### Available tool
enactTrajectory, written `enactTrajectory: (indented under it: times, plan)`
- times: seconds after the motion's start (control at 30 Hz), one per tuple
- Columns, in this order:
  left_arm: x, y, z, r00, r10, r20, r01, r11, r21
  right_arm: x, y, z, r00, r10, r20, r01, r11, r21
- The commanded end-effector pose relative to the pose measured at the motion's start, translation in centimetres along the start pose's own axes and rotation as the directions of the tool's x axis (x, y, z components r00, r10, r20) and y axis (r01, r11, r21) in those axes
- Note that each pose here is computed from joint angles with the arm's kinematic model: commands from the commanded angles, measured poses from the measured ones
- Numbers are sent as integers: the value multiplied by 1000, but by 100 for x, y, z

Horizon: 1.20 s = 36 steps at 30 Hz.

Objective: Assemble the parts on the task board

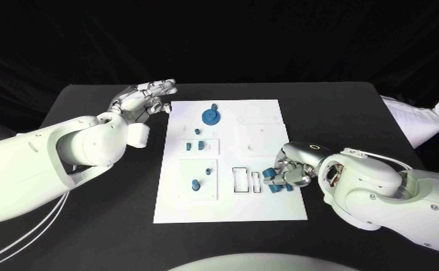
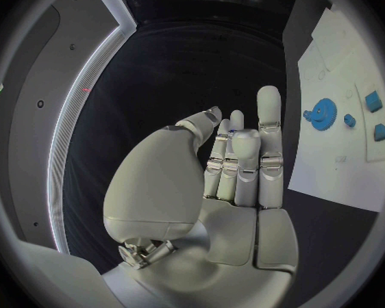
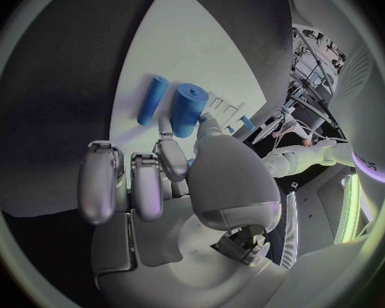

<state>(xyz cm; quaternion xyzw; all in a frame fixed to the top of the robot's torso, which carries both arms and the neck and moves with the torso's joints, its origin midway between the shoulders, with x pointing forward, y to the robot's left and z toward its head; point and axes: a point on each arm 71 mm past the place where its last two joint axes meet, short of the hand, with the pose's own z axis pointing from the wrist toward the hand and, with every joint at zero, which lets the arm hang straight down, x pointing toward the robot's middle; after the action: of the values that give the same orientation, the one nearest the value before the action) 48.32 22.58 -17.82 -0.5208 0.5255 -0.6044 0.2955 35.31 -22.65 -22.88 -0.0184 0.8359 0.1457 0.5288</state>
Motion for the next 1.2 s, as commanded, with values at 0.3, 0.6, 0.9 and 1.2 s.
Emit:
enactTrajectory:
  times: [0.3, 0.6, 0.9, 1.2]
  plan:
    - [20, -8, -10, 1000, 2, -25, -2, 1000, 4, 113, 10, 32, 999, -33, -40, 34, 999, 5]
    - [27, -7, -11, 1000, 5, -30, -5, 1000, 4, 119, 8, 46, 999, -35, -36, 35, 999, 11]
    - [30, -6, -10, 999, 6, -32, -6, 1000, 3, 61, 53, 6, 987, 158, 38, -159, 987, 20]
    - [34, -5, -7, 999, 5, -33, -5, 1000, 4, -28, 122, -58, 949, 308, 74, -310, 950, 20]
